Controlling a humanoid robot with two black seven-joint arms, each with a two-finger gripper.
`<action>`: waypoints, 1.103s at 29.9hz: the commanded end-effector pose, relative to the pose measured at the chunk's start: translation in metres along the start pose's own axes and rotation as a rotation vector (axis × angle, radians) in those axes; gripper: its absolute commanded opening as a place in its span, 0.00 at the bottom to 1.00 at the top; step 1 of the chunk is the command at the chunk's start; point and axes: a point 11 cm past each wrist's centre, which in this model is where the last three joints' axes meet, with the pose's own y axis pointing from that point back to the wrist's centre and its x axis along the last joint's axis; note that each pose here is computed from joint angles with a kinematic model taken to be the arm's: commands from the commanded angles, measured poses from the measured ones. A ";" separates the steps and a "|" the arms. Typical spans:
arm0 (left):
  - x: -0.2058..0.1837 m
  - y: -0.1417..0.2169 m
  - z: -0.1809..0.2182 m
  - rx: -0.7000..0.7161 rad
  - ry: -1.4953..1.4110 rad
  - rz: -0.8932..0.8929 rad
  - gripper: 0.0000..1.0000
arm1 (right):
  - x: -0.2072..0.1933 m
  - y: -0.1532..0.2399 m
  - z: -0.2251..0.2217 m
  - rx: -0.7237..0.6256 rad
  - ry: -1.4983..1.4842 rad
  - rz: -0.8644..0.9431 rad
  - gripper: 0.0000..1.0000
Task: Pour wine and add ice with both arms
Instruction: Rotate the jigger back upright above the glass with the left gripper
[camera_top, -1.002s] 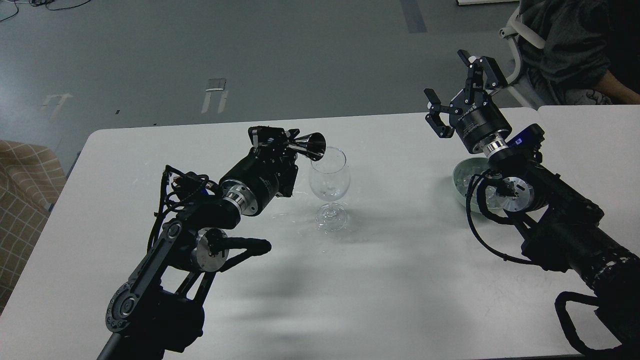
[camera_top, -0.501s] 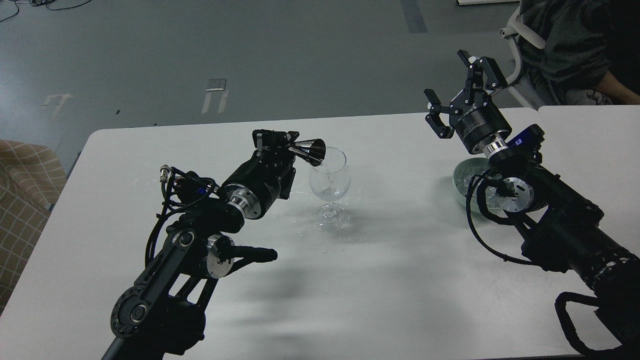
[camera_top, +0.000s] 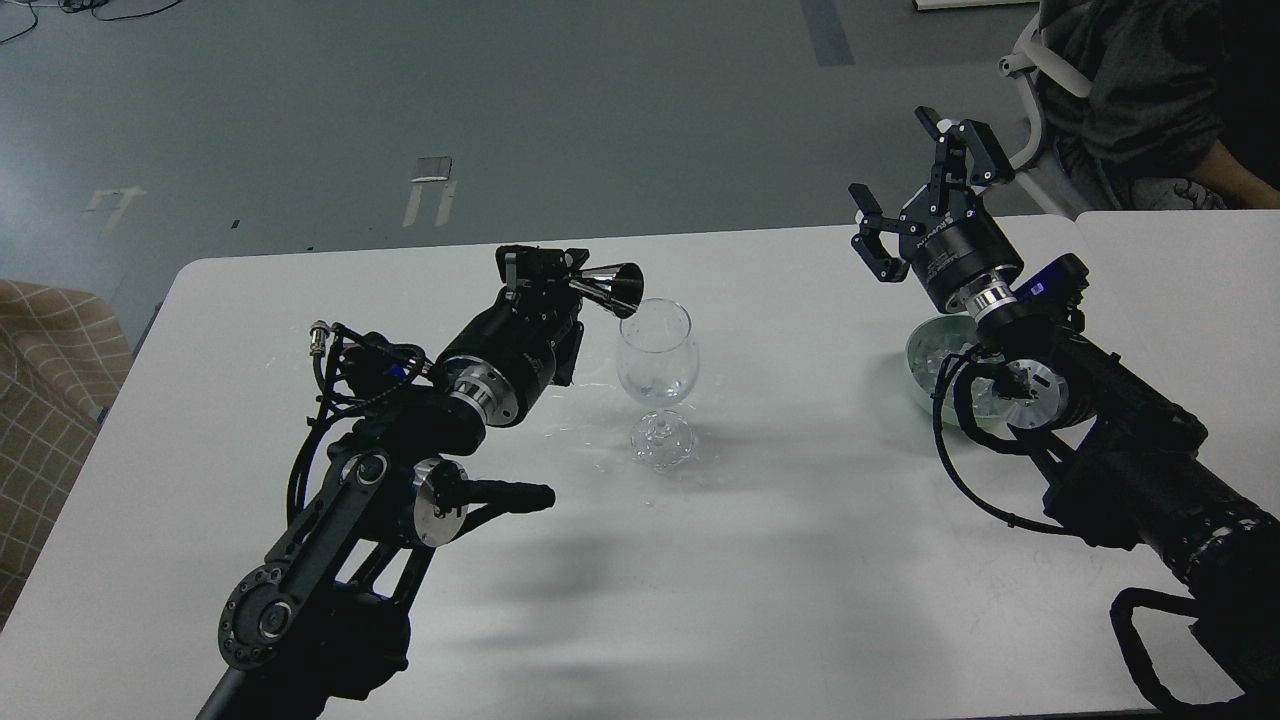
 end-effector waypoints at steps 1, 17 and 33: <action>-0.001 0.001 0.002 -0.005 0.000 -0.004 0.00 | 0.000 0.000 0.000 0.000 0.000 0.000 1.00; -0.004 0.005 0.017 -0.075 -0.136 0.030 0.00 | 0.001 0.001 0.000 0.000 0.000 0.001 1.00; -0.031 0.014 0.027 -0.160 -0.377 0.025 0.00 | 0.004 0.002 -0.001 -0.001 0.005 0.007 1.00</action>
